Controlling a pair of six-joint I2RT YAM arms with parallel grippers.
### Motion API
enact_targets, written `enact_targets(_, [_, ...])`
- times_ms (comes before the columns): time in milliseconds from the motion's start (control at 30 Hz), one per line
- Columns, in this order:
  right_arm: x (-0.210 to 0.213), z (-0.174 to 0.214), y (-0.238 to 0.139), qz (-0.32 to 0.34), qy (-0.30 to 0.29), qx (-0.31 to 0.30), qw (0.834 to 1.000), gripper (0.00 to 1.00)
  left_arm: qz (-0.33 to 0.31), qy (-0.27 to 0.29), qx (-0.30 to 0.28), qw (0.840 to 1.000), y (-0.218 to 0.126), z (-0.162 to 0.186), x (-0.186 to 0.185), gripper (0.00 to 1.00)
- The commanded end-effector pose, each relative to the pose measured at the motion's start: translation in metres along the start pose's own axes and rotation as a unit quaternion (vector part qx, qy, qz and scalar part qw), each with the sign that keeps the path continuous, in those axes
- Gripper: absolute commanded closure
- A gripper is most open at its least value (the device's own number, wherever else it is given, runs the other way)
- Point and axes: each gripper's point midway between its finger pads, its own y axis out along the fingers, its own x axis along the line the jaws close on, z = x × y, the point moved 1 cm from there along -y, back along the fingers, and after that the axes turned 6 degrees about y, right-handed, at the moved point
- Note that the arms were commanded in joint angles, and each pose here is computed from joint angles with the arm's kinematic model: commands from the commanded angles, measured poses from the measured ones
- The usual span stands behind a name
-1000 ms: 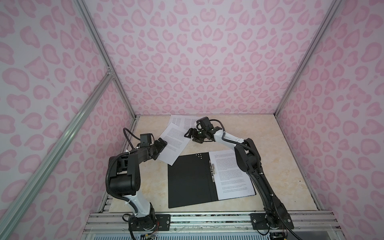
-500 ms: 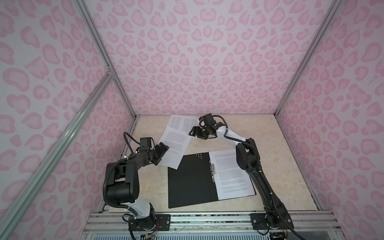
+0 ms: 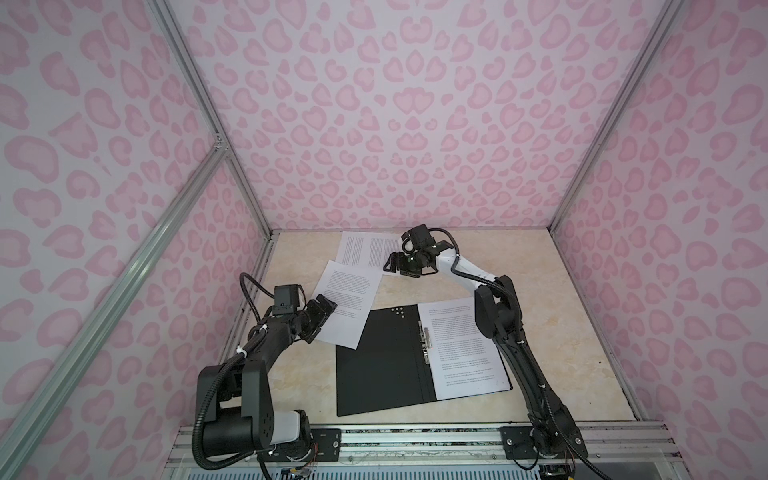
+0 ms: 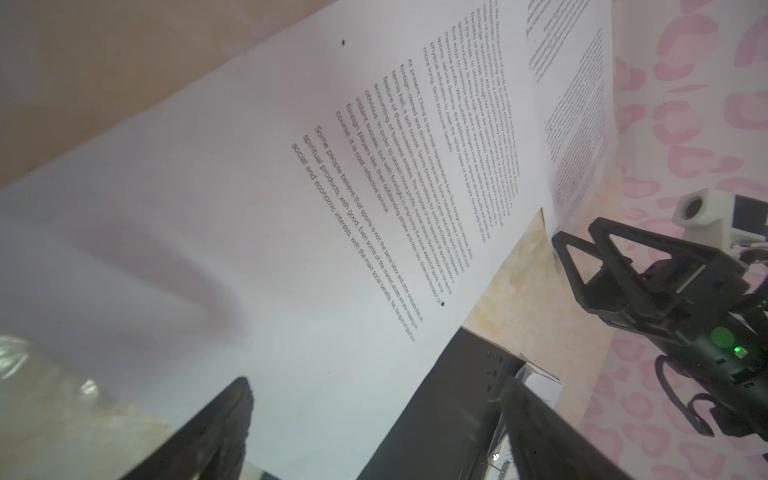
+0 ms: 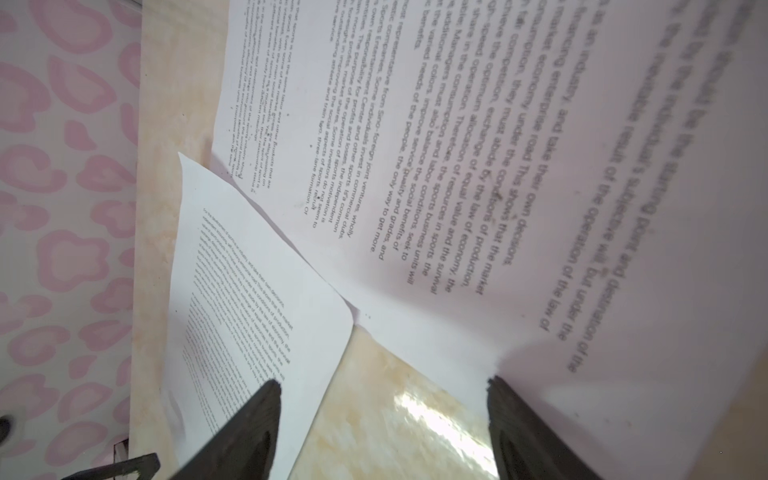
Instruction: Put the files into the folder
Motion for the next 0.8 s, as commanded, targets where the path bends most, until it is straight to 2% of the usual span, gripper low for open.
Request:
enact_targets(0, [0.014,0.010,-0.006,0.006,-0.036,0.004,0.999,0.22,-0.037,-0.007,-0.036,0.999,-0.011,-0.013,0.008,0.05])
enact_targets(67, [0.021,0.017,-0.004,0.004,-0.048,0.009,0.999,0.22,-0.062,-0.015,-0.054,0.996,-0.012,-0.023,0.018,0.04])
enact_targets(333, [0.028,0.029,0.013,0.001,-0.060,0.025,0.998,0.22,-0.075,-0.026,-0.040,0.996,0.021,-0.043,0.027,0.04])
enact_targets(533, [0.020,0.028,0.024,0.008,-0.064,0.029,0.998,0.23,-0.092,-0.035,-0.022,0.995,0.041,-0.043,0.040,0.04])
enact_targets(767, [0.018,0.028,0.040,-0.003,-0.051,0.034,0.998,0.23,-0.104,-0.032,-0.016,0.994,0.040,-0.033,0.049,0.04])
